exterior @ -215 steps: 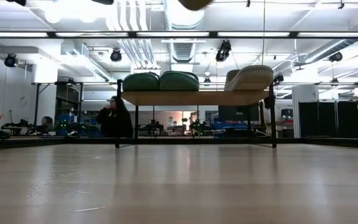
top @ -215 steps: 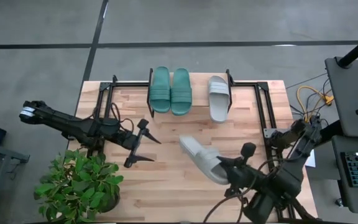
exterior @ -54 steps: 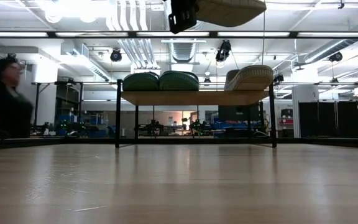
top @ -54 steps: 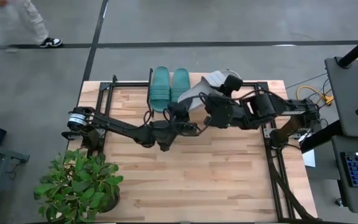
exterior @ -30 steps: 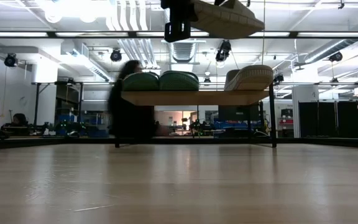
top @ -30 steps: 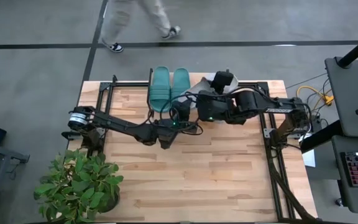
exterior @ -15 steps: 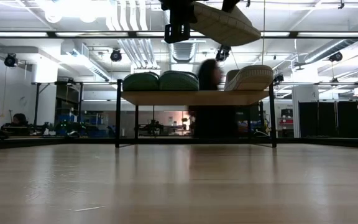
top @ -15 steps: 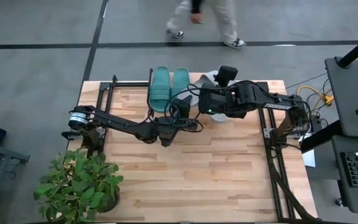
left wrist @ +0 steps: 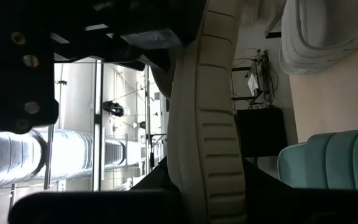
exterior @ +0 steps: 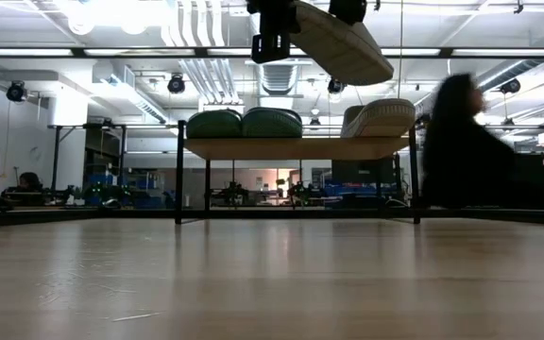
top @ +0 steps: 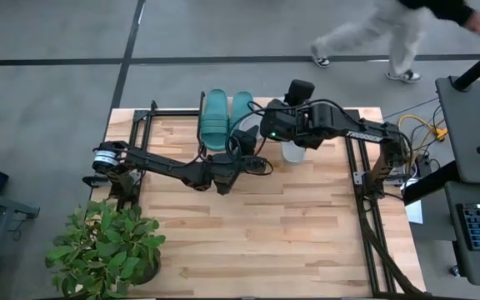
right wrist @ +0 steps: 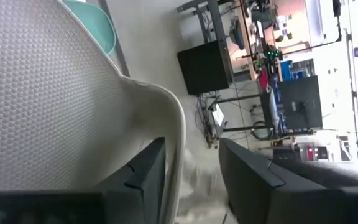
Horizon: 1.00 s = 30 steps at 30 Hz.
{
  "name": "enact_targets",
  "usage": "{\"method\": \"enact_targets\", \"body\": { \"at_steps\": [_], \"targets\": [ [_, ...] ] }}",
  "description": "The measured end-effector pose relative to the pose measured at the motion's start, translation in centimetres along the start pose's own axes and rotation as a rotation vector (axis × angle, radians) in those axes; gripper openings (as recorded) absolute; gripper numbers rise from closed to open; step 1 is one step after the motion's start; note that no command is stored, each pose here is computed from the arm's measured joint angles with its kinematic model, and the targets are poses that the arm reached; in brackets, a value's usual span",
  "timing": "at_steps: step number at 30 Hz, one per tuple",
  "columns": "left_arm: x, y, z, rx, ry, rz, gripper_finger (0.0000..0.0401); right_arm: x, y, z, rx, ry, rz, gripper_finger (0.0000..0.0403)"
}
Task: Pick and place slides into the shelf
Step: Put the gray slide on the shelf next to the other gray slide
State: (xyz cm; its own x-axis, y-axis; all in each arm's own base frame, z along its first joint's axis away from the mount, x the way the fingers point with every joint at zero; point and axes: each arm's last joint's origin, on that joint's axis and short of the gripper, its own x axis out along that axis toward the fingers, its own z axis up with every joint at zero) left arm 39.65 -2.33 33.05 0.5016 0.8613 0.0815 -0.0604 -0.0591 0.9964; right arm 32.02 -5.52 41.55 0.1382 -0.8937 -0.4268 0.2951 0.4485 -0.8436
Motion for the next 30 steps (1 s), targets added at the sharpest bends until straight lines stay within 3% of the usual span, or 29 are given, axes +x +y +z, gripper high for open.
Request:
{"method": "enact_targets", "body": {
  "at_steps": [5, 11, 15, 23, 30],
  "targets": [
    [0.09, 0.04, -0.04, -0.006, -0.001, 0.003, 0.0032, 0.09, 0.0, 0.05, -0.022, 0.0, 0.0, 0.0099],
    [0.09, 0.06, -0.03, -0.014, -0.005, 0.005, 0.0032, 0.1, 0.03, 0.06, -0.077, -0.002, 0.011, 0.0018],
    [0.09, 0.03, 0.0, -0.036, -0.017, 0.006, 0.0036, 0.11, 0.01, 0.05, -0.076, -0.001, 0.009, 0.0012],
    [-0.03, 0.09, 0.11, -0.075, -0.043, 0.011, 0.0122, 0.03, -0.37, -0.07, -0.077, 0.006, -0.014, 0.001],
    [-0.12, -0.21, 0.07, -0.086, -0.037, 0.004, 0.0146, -0.06, -0.64, -0.15, -0.075, 0.007, -0.033, 0.0009]
  ]
}}
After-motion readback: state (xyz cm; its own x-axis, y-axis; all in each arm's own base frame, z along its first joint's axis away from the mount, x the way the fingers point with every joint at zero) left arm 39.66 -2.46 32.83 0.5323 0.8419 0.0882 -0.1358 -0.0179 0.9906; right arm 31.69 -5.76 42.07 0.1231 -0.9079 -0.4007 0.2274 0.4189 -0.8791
